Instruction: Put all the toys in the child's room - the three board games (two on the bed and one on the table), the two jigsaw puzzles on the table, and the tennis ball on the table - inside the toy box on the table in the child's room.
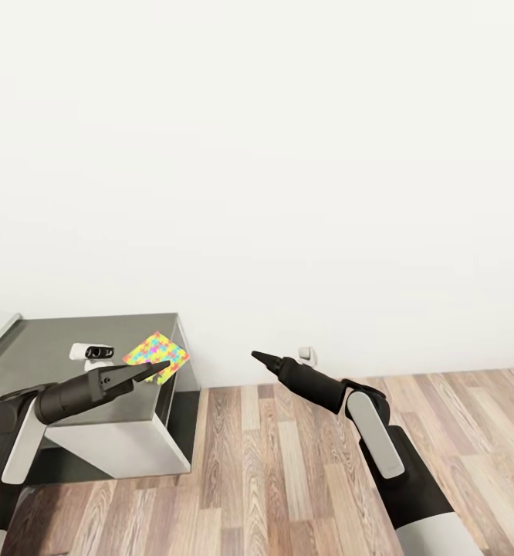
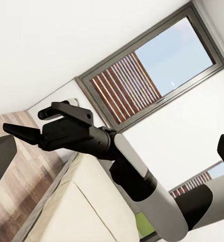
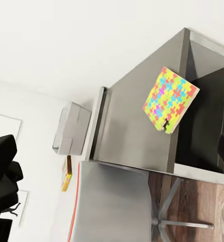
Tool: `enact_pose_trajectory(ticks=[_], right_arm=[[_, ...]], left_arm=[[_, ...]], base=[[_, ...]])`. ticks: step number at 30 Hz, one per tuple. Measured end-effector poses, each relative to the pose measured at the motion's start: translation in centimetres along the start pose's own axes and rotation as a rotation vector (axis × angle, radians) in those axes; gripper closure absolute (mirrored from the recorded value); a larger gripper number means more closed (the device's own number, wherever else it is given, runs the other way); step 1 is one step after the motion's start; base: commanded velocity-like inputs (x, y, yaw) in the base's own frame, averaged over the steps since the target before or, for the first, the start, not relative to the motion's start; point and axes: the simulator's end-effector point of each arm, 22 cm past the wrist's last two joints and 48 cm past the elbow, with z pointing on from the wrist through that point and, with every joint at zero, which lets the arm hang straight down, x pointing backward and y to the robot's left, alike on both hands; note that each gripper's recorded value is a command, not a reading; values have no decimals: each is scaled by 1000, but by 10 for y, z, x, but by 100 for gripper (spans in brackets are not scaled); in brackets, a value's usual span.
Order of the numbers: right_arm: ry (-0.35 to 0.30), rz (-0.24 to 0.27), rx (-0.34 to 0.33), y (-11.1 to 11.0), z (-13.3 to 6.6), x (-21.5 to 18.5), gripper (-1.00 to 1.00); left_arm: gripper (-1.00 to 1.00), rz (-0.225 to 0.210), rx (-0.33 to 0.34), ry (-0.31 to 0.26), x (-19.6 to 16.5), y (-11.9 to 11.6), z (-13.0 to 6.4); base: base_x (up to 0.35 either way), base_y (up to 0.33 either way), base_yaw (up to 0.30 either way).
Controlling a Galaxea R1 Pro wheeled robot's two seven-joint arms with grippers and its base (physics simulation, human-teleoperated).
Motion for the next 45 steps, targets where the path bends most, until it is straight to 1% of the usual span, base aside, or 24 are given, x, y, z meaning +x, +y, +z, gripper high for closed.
enact_pose_trajectory(ticks=[13, 27, 45], right_arm=[[-12, -17, -5, 9, -5, -6, -100], [-14, -18, -11, 11, -6, -8, -100], [-30, -51, -38, 33, -13, -12, -100]], left_arm=[[-100, 20, 8, 0, -3, -10, 1], [-100, 25, 7, 0, -4, -12, 1], [-100, 51, 17, -2, -8, -25, 2]], base=[[0, 0, 0], [0, 0, 0], [0, 0, 0]])
